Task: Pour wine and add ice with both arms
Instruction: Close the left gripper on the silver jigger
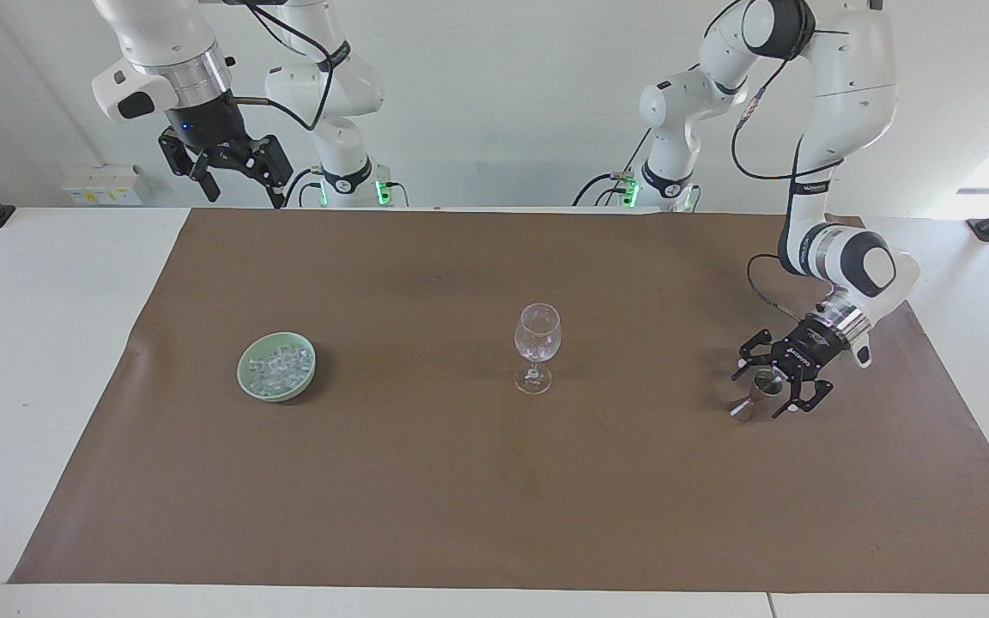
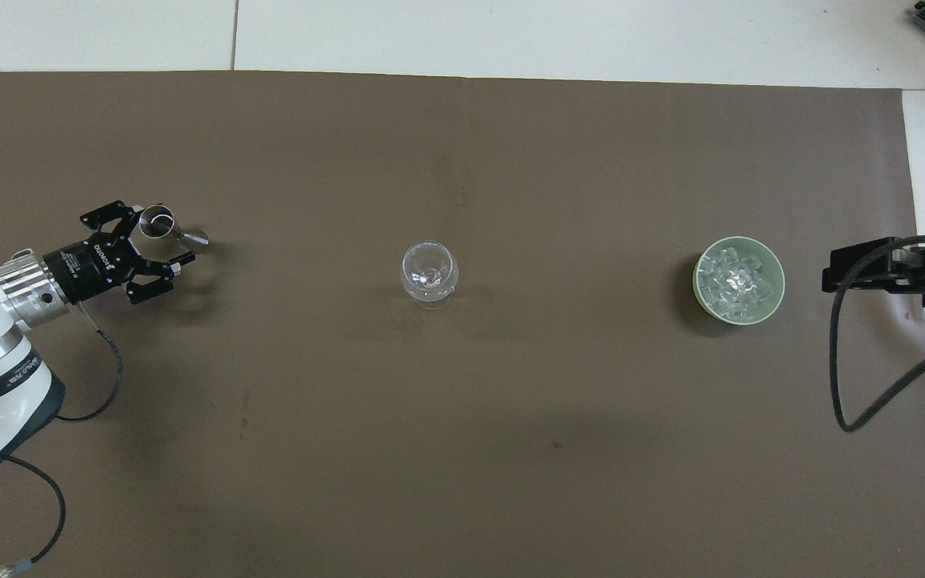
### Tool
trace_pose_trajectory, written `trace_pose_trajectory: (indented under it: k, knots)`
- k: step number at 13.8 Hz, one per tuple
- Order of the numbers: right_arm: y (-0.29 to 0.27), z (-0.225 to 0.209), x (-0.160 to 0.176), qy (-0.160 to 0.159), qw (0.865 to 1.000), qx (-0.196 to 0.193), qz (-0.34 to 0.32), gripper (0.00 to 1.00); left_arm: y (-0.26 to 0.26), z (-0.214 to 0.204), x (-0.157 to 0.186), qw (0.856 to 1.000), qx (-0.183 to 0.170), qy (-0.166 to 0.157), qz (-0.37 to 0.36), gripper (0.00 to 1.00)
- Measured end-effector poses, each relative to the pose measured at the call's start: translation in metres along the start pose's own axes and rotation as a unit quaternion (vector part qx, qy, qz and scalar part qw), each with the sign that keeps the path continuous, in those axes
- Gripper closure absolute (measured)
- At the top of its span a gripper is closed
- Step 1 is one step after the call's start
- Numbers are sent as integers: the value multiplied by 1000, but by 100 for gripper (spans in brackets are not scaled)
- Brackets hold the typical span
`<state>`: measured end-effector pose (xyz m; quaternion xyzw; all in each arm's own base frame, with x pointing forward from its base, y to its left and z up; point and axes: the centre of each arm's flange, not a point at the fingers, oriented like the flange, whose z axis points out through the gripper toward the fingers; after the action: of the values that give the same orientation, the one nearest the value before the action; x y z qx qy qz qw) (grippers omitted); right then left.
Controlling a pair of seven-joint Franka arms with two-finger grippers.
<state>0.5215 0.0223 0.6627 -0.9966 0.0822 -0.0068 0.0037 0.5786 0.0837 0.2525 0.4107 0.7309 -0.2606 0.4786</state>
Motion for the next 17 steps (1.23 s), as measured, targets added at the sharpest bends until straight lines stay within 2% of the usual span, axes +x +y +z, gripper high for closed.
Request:
trace_pose_trajectory:
  k: [1, 2, 4, 5, 6, 7, 10, 11, 13, 15, 17]
  knots:
    - [0, 0, 0, 0, 1000, 0, 0, 0, 0, 0, 0, 1000, 0, 0, 0, 12]
    - [0, 0, 0, 0, 1000, 0, 0, 0, 0, 1, 0, 1000, 0, 0, 0, 12]
    - [0, 0, 0, 0, 1000, 0, 0, 0, -1, 2, 0, 1000, 1, 0, 1, 32]
    - [0, 0, 0, 0, 1000, 0, 0, 0, -1, 2, -1, 1000, 1, 0, 1, 33]
    - [0, 0, 0, 0, 1000, 0, 0, 0, -1, 3, -1, 1000, 1, 1, 1, 41]
    - [0, 0, 0, 0, 1000, 0, 0, 0, -1, 3, -1, 1000, 1, 1, 1, 41]
    - [0, 0, 0, 0, 1000, 0, 0, 0, -1, 3, -1, 1000, 0, 1, 1, 54]
    - [0, 0, 0, 0, 1000, 0, 0, 0, -1, 3, 0, 1000, 0, 2, 1, 54]
    - [0, 0, 0, 0, 1000, 0, 0, 0, -1, 2, 0, 1000, -1, 2, 0, 71]
    - [0, 0, 0, 0, 1000, 0, 0, 0, 0, 1, 1, 1000, -3, 3, 0, 79]
    - [0, 0, 0, 0, 1000, 0, 0, 0, 0, 0, 1, 1000, -3, 4, -1, 79]
